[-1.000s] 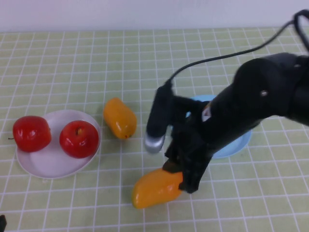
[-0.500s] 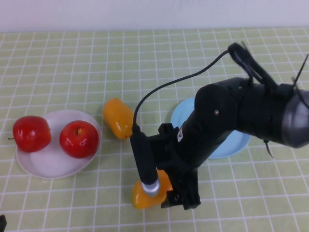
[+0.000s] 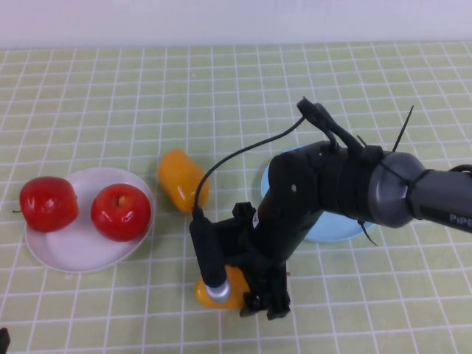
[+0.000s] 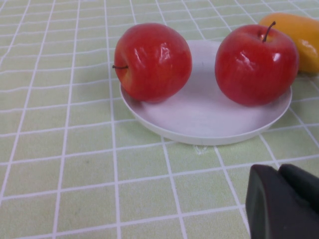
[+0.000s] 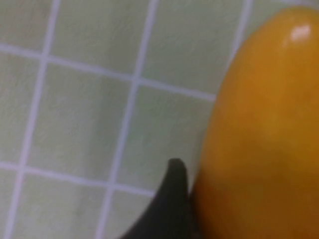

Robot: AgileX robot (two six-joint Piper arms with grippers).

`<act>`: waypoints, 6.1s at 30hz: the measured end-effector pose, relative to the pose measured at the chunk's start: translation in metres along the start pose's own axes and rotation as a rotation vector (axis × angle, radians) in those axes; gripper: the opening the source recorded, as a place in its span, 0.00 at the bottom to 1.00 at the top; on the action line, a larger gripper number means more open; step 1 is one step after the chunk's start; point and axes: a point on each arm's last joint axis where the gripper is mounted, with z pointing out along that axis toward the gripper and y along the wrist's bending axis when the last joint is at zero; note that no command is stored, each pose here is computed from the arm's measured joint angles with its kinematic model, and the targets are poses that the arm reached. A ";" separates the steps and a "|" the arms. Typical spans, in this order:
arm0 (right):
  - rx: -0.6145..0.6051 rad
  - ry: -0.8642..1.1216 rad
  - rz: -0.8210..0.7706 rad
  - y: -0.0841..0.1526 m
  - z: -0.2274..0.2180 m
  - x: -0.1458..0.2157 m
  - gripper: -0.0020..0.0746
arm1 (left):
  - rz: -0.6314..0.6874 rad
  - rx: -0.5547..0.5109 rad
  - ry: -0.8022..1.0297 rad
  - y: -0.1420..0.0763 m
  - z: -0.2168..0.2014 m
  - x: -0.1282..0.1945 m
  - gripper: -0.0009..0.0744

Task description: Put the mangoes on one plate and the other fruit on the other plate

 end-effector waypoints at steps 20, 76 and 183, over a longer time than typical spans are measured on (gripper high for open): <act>0.322 -0.094 1.183 -0.071 -0.057 0.040 0.72 | 0.000 0.000 0.000 0.000 0.000 0.000 0.02; 0.265 -0.252 1.120 -0.151 0.033 -0.009 0.93 | 0.000 0.000 0.000 0.000 0.000 0.000 0.02; 0.883 -0.525 1.329 0.207 -0.152 0.163 0.01 | 0.000 0.000 0.000 0.000 0.000 0.000 0.02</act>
